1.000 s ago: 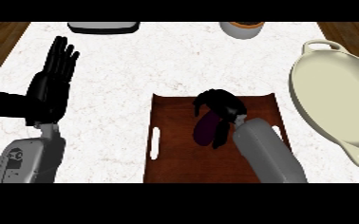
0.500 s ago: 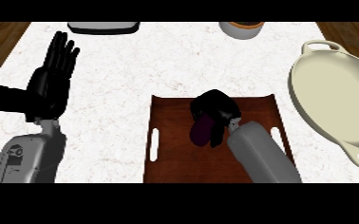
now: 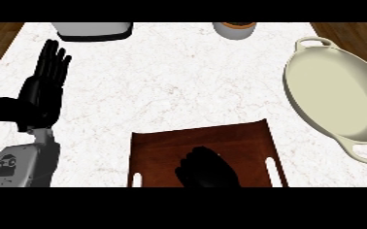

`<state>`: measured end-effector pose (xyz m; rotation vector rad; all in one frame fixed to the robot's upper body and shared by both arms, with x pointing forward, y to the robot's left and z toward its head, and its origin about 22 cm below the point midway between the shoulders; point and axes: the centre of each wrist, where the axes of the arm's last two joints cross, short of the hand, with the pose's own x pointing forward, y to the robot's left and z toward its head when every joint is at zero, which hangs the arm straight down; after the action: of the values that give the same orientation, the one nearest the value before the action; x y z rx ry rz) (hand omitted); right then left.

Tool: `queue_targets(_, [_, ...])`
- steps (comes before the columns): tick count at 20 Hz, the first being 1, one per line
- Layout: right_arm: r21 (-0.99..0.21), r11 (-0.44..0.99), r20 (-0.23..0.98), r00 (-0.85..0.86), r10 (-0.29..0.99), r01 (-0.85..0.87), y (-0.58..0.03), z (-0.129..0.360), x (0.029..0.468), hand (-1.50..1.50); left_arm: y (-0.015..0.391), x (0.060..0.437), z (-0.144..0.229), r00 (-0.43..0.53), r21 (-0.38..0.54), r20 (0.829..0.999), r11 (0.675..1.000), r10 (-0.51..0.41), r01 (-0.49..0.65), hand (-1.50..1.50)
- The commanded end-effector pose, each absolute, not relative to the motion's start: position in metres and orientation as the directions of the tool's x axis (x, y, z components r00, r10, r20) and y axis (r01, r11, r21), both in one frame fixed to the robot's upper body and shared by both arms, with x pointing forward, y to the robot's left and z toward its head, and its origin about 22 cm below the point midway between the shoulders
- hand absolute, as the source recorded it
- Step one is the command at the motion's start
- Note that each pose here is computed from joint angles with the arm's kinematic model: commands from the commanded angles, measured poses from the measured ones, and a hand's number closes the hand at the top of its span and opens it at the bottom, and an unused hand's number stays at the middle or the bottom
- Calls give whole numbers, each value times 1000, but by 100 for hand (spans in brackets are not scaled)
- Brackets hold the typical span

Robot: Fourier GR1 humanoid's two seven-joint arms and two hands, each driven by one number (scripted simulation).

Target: Pick the eggplant from the tray and place it in the pot

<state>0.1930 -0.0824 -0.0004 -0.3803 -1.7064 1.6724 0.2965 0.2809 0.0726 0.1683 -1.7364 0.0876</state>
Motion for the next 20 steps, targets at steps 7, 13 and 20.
queue_targets(7, [-920,384,292,-512,808,82,-153,100,110,150,294,286,70,-159,24,986,985,-51,-169,0])
queue_targets(13, [-821,439,296,-384,874,366,-198,151,98,150,274,296,82,-191,10,981,992,-34,-123,0])
queue_targets(20, [-802,407,303,-289,908,438,-245,163,103,150,268,291,75,-198,23,979,992,-48,-125,0])
